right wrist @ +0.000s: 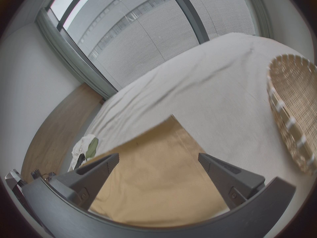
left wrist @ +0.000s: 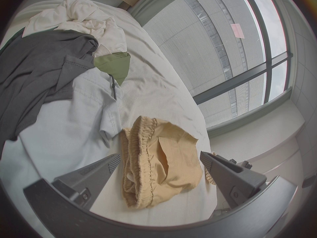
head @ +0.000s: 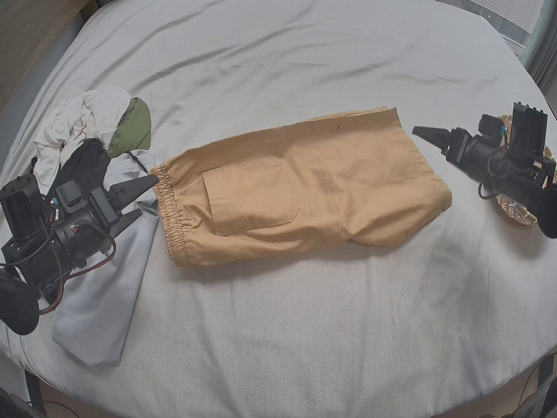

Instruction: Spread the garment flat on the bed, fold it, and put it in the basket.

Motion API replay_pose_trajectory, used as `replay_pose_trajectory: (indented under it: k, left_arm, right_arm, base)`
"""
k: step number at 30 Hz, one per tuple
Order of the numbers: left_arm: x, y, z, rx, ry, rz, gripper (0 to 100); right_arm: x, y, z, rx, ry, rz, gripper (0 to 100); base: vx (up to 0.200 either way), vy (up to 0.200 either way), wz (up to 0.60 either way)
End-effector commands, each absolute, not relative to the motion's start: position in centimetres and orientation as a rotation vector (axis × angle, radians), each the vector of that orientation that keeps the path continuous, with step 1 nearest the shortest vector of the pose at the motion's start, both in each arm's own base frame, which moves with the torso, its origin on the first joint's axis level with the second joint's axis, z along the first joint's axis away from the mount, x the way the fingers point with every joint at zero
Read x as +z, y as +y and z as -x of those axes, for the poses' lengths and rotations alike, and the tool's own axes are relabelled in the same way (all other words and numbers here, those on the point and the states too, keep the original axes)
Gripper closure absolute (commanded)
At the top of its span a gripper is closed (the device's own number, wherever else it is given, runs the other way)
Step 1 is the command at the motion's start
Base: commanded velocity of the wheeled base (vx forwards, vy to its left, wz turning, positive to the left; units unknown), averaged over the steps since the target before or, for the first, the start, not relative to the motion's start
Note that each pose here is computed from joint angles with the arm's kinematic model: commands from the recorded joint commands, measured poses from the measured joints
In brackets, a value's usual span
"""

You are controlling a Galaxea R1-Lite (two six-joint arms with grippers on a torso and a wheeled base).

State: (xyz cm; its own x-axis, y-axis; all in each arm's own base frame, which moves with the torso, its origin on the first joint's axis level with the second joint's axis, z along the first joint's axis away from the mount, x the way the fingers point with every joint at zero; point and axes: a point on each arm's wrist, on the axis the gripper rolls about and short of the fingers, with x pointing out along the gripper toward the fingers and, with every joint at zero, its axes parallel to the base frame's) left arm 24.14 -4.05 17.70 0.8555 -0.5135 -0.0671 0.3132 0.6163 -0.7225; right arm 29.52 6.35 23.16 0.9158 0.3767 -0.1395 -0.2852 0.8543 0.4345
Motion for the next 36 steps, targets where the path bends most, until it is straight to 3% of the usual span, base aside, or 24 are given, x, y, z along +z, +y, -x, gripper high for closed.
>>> replay_pose_trajectory:
  k: [1,17,30,36]
  left_arm:
    - [17.8,-4.5,-21.6,-0.527,0.291,0.768,0]
    - [17.2,-4.8,-20.8,-0.535,0.312,0.769,0]
    - [17.3,-4.7,-20.6,-0.537,0.307,0.767,0]
    - [17.6,-4.6,-20.4,-0.539,0.294,0.766,0]
  right_arm:
    - [21.5,4.6,-25.1,0.302,0.282,-0.482,0]
    - [16.4,4.8,-25.4,0.233,0.484,-0.592,0]
    - [14.0,7.1,-29.5,0.299,0.422,-0.644,0]
    - [15.0,9.3,-31.2,0.357,0.394,-0.723,0]
  base:
    - [0.000,0.000,0.00]
    - [0.000,0.000,0.00]
    - [0.000,0.000,0.00]
    - [0.000,0.000,0.00]
